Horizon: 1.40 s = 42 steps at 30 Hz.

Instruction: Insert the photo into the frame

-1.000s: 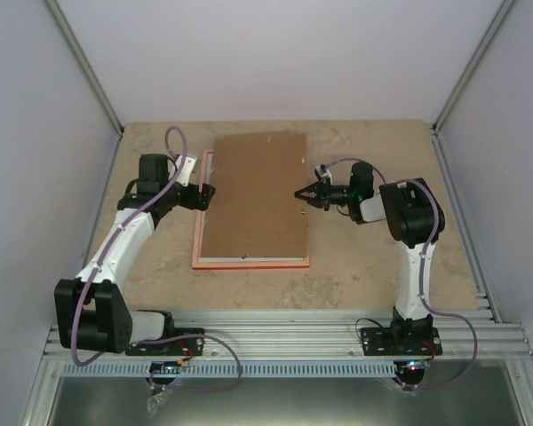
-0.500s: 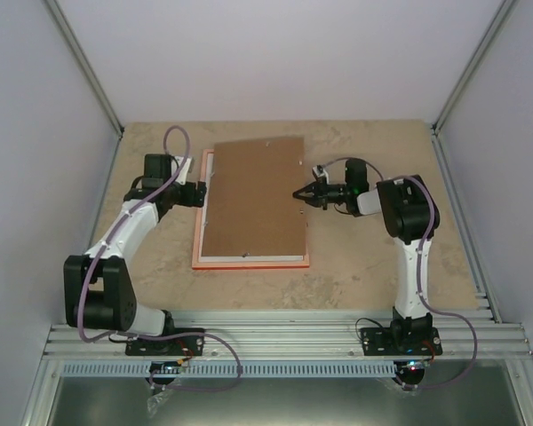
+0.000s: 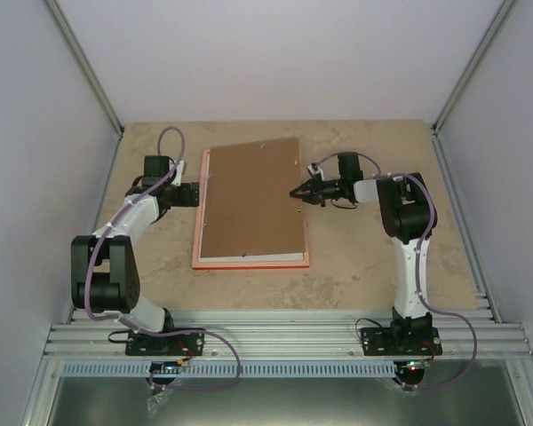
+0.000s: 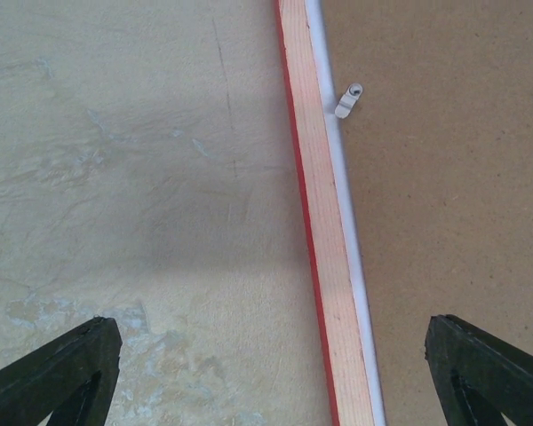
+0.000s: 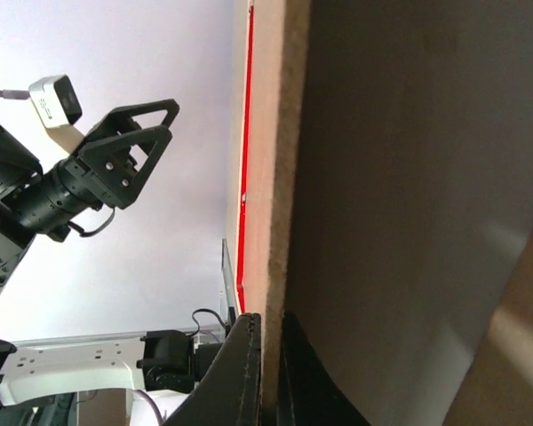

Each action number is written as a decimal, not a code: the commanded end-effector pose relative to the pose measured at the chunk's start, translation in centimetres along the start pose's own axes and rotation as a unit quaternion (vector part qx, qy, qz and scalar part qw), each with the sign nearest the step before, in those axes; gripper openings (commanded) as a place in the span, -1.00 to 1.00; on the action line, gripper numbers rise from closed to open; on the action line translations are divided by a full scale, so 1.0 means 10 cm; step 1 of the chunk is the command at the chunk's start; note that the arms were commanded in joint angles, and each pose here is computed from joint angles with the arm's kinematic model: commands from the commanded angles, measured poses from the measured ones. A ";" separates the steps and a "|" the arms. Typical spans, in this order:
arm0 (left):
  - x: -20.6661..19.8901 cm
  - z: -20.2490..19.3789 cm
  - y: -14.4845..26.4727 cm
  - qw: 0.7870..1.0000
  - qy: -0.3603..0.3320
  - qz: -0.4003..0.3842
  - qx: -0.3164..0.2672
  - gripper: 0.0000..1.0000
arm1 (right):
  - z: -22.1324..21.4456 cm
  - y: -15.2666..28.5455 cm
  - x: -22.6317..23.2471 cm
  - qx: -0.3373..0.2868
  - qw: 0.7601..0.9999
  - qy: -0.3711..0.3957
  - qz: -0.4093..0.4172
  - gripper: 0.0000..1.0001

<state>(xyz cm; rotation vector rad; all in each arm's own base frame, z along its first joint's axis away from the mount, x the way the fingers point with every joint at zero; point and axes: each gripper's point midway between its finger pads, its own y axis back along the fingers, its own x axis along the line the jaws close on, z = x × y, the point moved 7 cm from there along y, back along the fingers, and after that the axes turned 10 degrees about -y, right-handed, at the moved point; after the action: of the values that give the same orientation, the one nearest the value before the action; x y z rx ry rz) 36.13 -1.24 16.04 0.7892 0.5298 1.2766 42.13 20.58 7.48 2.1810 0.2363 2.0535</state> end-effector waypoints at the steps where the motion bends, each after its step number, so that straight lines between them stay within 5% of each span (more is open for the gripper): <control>1: 0.08 0.12 -0.04 1.000 0.009 0.022 -0.012 0.91 | -0.08 -0.14 -0.18 0.011 0.999 -0.012 -0.042 -0.99; 35: 0.11 0.07 -0.14 0.999 0.016 0.030 0.010 0.86 | -0.28 -0.22 0.00 0.026 0.994 -0.044 -0.092 -0.99; 42: 0.11 0.09 -0.13 0.999 0.017 0.026 0.008 0.86 | -0.25 -0.21 0.11 0.019 0.990 -0.001 -0.137 -0.09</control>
<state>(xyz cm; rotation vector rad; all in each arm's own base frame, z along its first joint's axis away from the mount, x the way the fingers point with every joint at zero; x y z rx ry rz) 37.28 -0.63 15.05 0.8267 0.5513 1.3299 39.60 22.71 7.67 2.1603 0.4710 1.9010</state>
